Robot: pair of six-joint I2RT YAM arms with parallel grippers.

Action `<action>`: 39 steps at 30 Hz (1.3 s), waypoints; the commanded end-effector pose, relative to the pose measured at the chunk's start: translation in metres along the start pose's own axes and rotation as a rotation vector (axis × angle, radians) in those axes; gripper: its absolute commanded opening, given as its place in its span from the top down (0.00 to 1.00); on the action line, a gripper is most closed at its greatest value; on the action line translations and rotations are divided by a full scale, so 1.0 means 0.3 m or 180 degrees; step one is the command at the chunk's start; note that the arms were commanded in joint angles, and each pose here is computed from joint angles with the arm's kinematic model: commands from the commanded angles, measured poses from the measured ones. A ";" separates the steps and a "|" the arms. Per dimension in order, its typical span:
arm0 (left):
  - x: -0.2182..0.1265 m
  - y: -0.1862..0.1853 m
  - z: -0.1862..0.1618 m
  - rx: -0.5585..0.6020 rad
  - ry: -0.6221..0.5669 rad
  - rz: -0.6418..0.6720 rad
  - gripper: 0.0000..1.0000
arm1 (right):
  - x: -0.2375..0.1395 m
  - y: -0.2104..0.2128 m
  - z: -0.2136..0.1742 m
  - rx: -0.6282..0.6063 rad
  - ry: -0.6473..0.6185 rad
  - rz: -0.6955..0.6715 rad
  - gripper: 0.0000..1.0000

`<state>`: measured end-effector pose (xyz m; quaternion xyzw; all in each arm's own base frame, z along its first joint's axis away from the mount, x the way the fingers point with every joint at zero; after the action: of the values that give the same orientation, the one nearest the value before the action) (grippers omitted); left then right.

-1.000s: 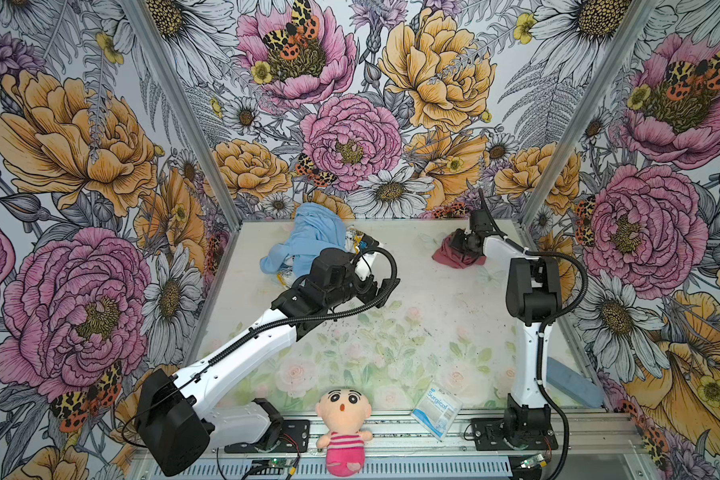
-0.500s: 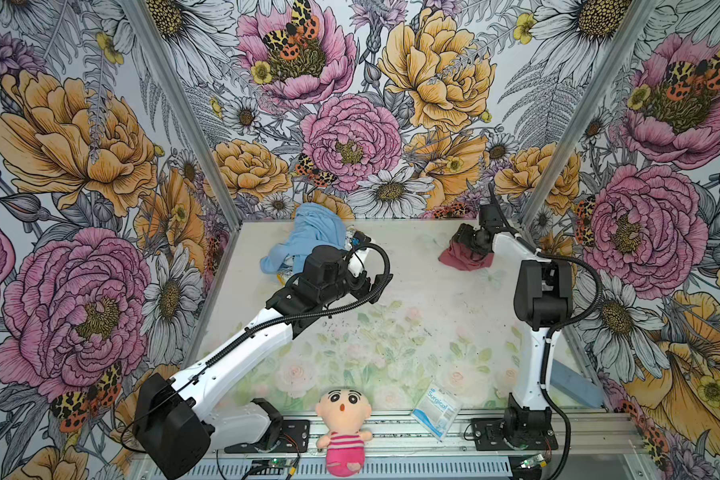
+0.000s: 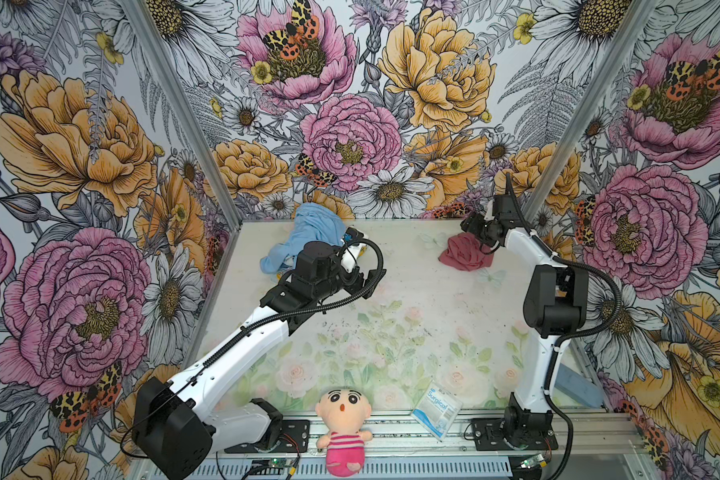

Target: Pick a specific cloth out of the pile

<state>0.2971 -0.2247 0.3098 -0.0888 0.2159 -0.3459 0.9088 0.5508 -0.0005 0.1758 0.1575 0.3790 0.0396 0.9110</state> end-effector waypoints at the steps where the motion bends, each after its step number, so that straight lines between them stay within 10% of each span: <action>1: -0.027 -0.022 0.039 0.0047 -0.0105 -0.0106 0.01 | -0.013 0.058 0.001 0.0016 0.0015 0.0186 0.22; 8: -0.028 -0.029 0.035 0.0033 -0.0090 -0.0158 0.01 | 0.097 0.082 -0.120 0.0151 0.0399 0.0457 0.07; 21: -0.043 -0.019 0.042 0.0042 -0.0144 -0.0122 0.01 | -0.010 -0.008 -0.239 -0.0374 0.0881 -0.0961 0.01; 39: -0.058 0.081 0.018 -0.0158 -0.0327 0.0151 0.01 | -0.199 0.089 -0.120 -0.0694 0.0485 -0.1173 0.01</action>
<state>0.2978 -0.2098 0.3078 -0.1041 0.1980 -0.3441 0.9119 0.4960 0.0271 0.1610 0.0061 0.4961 -0.0647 0.8658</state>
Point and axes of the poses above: each gripper's point midway between its finger pads, its own x axis out along the fingers, its own y axis along the line the jaws close on, z = x × y, the point moved 4 cm from there along -x, back along the fingers, and after that the axes turned 15 degrees about -x, right-handed, at the moved point
